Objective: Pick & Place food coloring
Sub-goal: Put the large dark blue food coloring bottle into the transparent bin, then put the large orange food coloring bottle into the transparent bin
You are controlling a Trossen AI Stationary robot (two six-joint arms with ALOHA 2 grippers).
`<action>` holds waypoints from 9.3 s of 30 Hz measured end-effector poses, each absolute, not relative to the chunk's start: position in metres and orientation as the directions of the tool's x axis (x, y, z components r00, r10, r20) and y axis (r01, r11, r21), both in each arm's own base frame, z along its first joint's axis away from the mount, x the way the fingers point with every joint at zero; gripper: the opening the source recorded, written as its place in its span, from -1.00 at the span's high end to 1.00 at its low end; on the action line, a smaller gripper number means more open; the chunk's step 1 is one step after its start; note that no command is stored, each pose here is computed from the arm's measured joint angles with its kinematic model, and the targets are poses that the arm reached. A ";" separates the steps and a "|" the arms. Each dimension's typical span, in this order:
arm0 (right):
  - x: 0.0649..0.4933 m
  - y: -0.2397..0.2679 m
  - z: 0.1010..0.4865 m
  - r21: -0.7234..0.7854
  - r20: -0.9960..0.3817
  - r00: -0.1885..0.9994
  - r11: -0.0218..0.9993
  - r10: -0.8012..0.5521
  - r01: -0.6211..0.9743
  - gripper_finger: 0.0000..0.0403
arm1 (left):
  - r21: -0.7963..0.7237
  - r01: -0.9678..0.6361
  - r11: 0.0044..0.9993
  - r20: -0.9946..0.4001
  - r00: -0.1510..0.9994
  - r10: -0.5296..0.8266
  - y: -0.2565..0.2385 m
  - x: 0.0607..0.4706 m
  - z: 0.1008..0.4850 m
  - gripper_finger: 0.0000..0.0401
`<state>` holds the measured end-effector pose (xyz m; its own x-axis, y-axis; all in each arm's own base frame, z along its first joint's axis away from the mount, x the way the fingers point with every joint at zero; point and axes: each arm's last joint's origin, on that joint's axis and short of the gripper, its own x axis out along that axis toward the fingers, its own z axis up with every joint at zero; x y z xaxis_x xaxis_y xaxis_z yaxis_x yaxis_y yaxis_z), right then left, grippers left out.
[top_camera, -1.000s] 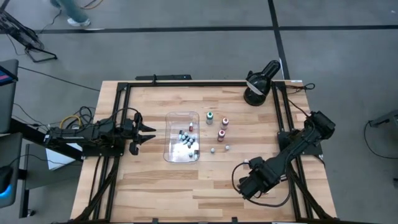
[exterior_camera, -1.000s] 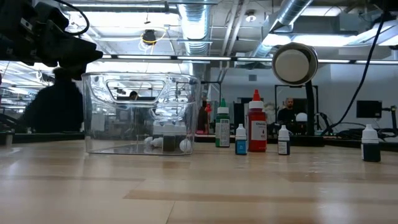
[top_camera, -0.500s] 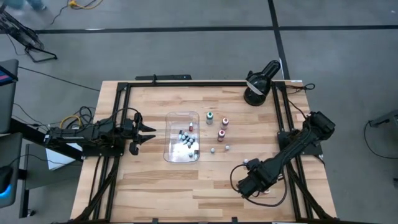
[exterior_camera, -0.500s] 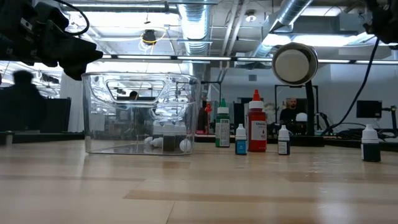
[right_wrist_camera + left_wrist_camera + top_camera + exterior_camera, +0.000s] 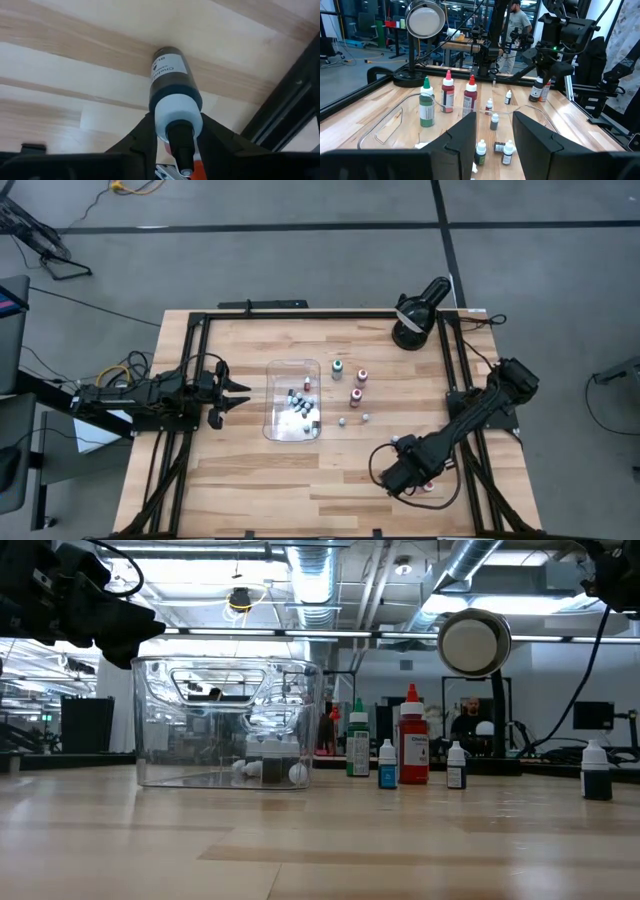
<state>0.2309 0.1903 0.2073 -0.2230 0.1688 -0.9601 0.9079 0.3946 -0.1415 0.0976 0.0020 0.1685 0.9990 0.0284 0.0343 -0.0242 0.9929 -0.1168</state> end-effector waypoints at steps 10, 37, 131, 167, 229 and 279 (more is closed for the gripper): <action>0.247 0.178 0.220 0.057 -0.977 -0.042 0.446 0.210 0.893 0.49 | -0.117 -0.024 0.993 0.034 0.999 0.028 0.002 0.098 0.168 0.41; 0.334 0.080 0.285 0.719 -0.636 0.703 0.576 0.319 0.389 0.49 | -0.117 -0.024 0.993 0.034 0.999 0.028 0.002 0.098 0.168 0.41; 0.434 -0.026 0.289 -0.028 -0.997 0.073 0.973 -0.011 -0.229 0.49 | -0.117 -0.024 0.993 0.034 0.999 0.029 0.002 0.098 0.169 0.41; 0.453 -0.037 0.246 -0.032 -0.999 -0.002 0.991 -0.032 -0.130 0.49 | -0.117 -0.025 0.993 0.035 0.999 0.029 0.002 0.098 0.169 0.41; 0.468 -0.053 0.222 -0.106 -0.994 0.014 0.989 -0.105 -0.100 -0.13 | -0.117 -0.024 0.993 0.034 0.999 0.029 0.002 0.098 0.168 0.41; 0.368 0.020 0.332 0.071 -0.990 0.141 0.885 0.006 0.460 0.90 | -0.117 -0.025 0.993 0.034 0.999 0.029 0.002 0.098 0.168 0.41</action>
<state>0.3679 0.0196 0.3316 0.1412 0.0057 -0.9900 0.4602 0.8850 0.0708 0.0976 0.0020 0.1685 0.9990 0.0294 0.0343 -0.0252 0.9928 -0.1168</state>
